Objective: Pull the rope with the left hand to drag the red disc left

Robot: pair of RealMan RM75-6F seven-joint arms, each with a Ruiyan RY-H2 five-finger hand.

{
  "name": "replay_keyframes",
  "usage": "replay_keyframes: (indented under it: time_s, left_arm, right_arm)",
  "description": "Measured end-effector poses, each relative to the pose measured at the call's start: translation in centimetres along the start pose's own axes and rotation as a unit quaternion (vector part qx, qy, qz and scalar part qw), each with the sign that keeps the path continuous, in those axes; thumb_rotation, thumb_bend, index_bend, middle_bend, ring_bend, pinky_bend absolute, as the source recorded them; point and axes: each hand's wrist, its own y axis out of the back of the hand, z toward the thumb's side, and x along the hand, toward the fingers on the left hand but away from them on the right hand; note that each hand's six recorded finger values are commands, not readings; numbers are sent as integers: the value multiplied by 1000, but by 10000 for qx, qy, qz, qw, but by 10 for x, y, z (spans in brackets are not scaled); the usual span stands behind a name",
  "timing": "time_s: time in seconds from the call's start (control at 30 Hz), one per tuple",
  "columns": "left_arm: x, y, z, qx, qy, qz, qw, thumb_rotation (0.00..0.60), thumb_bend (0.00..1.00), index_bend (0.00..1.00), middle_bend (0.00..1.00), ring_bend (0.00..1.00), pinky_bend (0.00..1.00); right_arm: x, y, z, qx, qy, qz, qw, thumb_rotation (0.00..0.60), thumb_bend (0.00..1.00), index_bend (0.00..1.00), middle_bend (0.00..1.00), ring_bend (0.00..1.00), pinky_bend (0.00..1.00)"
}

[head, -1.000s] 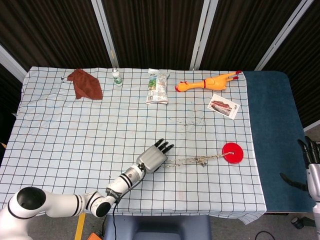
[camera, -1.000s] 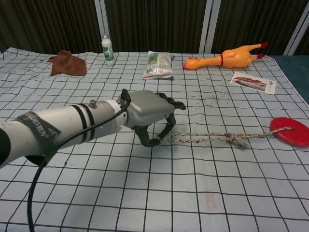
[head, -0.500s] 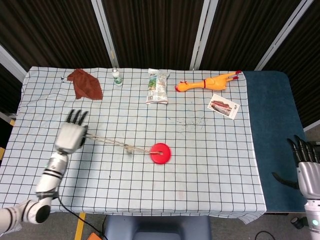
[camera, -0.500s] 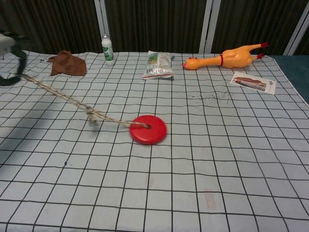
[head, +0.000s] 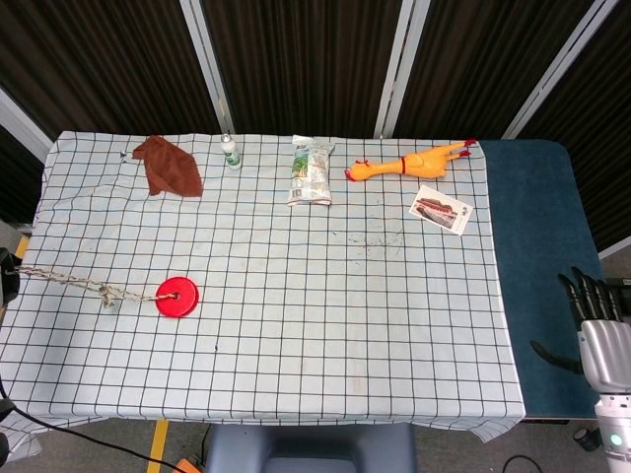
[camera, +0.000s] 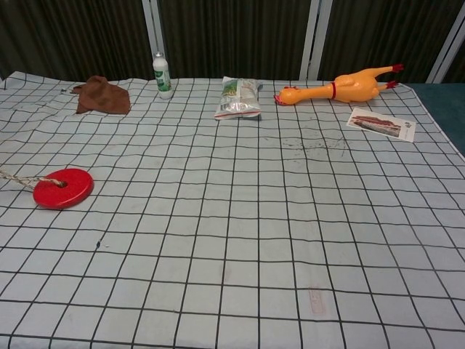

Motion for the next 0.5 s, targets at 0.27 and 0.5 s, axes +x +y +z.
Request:
replay_keyframes:
  time_s: [0.27, 0.5]
  left_arm:
    - [-4, 7, 22, -382, -284, 241, 9986, 600, 759, 908, 192, 0, 123]
    - [-26, 7, 108, -1251, -1447, 565, 9799, 600, 694, 787, 235, 42, 135]
  right_arm:
    - [1, -3, 2, -1, 16, 25, 10000, 600, 245, 0, 0, 0, 0]
    - [1, -2, 3, -16, 11, 24, 10000, 600, 245, 0, 0, 0, 0]
